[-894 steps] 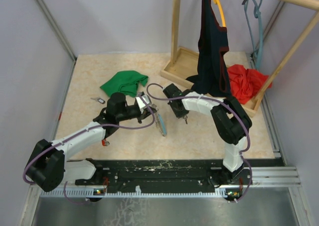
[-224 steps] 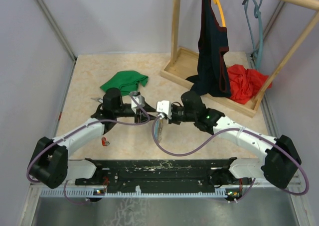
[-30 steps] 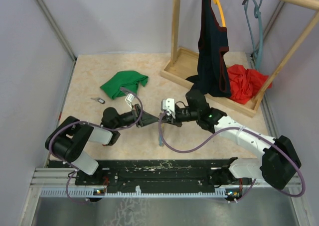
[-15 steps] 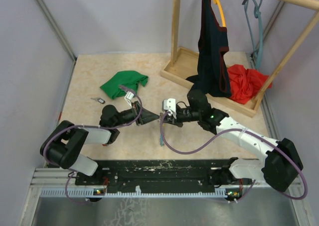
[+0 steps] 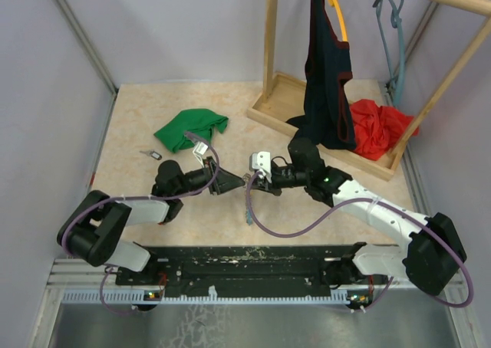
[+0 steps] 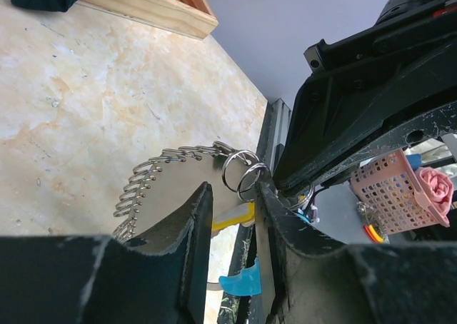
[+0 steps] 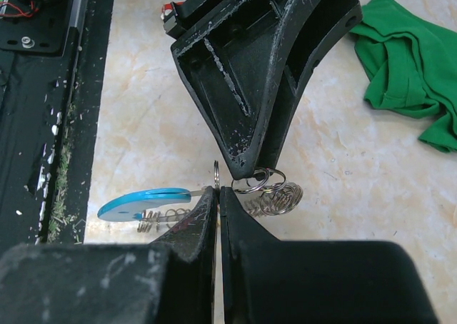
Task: Put the keys on the keyring
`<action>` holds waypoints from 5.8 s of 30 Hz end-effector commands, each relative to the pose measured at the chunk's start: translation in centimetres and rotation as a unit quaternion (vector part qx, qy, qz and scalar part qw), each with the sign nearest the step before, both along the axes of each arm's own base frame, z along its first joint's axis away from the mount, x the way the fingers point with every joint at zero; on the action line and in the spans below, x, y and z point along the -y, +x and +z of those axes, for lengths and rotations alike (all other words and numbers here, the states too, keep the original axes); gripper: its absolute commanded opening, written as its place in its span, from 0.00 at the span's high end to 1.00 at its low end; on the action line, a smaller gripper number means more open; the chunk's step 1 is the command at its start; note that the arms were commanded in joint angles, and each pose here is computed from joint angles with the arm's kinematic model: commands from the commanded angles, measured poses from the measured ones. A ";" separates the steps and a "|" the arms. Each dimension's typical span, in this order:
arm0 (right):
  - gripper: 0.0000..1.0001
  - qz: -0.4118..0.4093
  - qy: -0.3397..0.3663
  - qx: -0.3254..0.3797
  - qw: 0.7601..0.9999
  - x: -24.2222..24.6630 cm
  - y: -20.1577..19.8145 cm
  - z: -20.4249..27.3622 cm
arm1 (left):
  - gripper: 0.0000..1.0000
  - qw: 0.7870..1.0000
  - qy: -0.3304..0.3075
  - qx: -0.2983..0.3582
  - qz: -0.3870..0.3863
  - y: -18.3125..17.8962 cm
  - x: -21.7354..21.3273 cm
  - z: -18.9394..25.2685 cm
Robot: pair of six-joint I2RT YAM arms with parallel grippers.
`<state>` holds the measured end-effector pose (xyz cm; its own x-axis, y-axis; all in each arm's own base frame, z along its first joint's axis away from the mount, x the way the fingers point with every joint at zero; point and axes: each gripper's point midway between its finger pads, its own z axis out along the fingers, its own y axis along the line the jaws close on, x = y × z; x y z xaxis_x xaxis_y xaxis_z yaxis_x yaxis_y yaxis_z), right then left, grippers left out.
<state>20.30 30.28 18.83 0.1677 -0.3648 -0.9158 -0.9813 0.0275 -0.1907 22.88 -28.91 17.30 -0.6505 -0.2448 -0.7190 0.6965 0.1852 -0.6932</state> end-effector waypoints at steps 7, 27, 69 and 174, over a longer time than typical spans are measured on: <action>1.00 0.017 0.051 0.049 0.997 -1.0 0.3 4.2 | 0.66 0.999 -0.023 0.010 -0.027 -0.6 0.7 1.0; 1.00 0.008 0.041 0.045 0.998 -0.6 0.3 3.7 | 1.00 0.999 -0.025 0.038 -0.018 -0.8 0.7 2.6; 0.79 -0.013 0.111 -0.016 0.994 -0.6 2.9 5.5 | 1.00 0.904 0.042 0.425 -0.028 -1.4 -0.3 6.2; 0.80 -0.048 0.137 -0.037 0.989 -0.6 1.2 5.5 | 1.00 0.928 -0.004 0.370 0.035 -1.0 -1.1 4.4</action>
